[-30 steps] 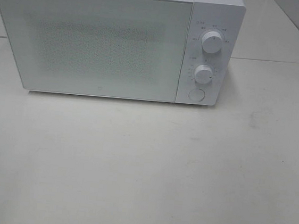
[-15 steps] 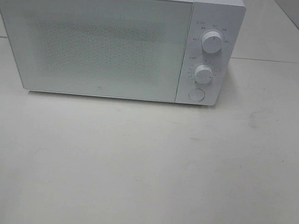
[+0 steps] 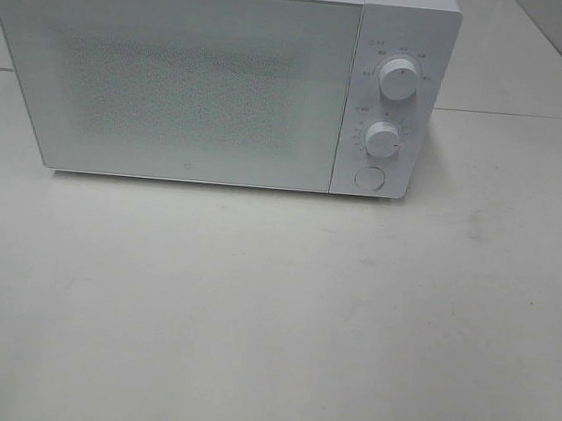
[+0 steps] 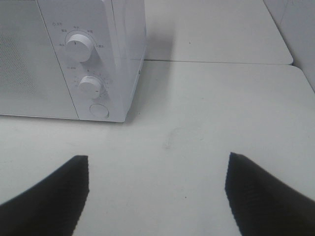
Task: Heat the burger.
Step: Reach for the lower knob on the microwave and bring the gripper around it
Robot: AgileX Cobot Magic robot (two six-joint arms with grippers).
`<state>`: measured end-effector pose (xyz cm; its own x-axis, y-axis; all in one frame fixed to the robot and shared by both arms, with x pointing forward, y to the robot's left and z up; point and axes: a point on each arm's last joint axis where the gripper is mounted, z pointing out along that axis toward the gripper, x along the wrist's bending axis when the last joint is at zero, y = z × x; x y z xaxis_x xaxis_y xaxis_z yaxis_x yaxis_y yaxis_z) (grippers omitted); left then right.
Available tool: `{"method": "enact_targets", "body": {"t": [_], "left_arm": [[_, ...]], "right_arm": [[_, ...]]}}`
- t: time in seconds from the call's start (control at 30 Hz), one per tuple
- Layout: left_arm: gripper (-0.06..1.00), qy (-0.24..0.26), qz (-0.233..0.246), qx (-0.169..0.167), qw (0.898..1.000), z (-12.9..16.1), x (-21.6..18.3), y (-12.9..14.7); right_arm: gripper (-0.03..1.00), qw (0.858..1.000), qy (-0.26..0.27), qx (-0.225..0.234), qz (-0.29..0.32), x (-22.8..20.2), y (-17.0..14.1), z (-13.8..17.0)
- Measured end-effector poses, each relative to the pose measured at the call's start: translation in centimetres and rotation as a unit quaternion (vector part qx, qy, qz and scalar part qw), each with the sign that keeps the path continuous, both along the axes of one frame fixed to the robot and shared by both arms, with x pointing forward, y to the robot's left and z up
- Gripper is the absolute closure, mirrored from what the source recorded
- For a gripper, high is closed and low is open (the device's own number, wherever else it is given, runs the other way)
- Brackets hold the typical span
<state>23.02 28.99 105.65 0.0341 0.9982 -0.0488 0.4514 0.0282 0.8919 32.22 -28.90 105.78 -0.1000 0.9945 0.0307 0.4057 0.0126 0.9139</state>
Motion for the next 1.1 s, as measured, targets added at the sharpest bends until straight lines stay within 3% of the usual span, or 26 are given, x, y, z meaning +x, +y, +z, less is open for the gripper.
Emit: {"method": "enact_targets", "body": {"t": [0.63, 1.1], "left_arm": [[-0.05, 0.000, 0.000, 0.000, 1.000, 0.0, 0.0, 0.0], [-0.05, 0.000, 0.000, 0.000, 1.000, 0.0, 0.0, 0.0]], "right_arm": [[0.22, 1.000, -0.019, 0.004, 0.013, 7.2, 1.3, -1.4], [0.22, 0.996, -0.081, 0.018, 0.025, 12.3, 2.3, -3.1]]}}
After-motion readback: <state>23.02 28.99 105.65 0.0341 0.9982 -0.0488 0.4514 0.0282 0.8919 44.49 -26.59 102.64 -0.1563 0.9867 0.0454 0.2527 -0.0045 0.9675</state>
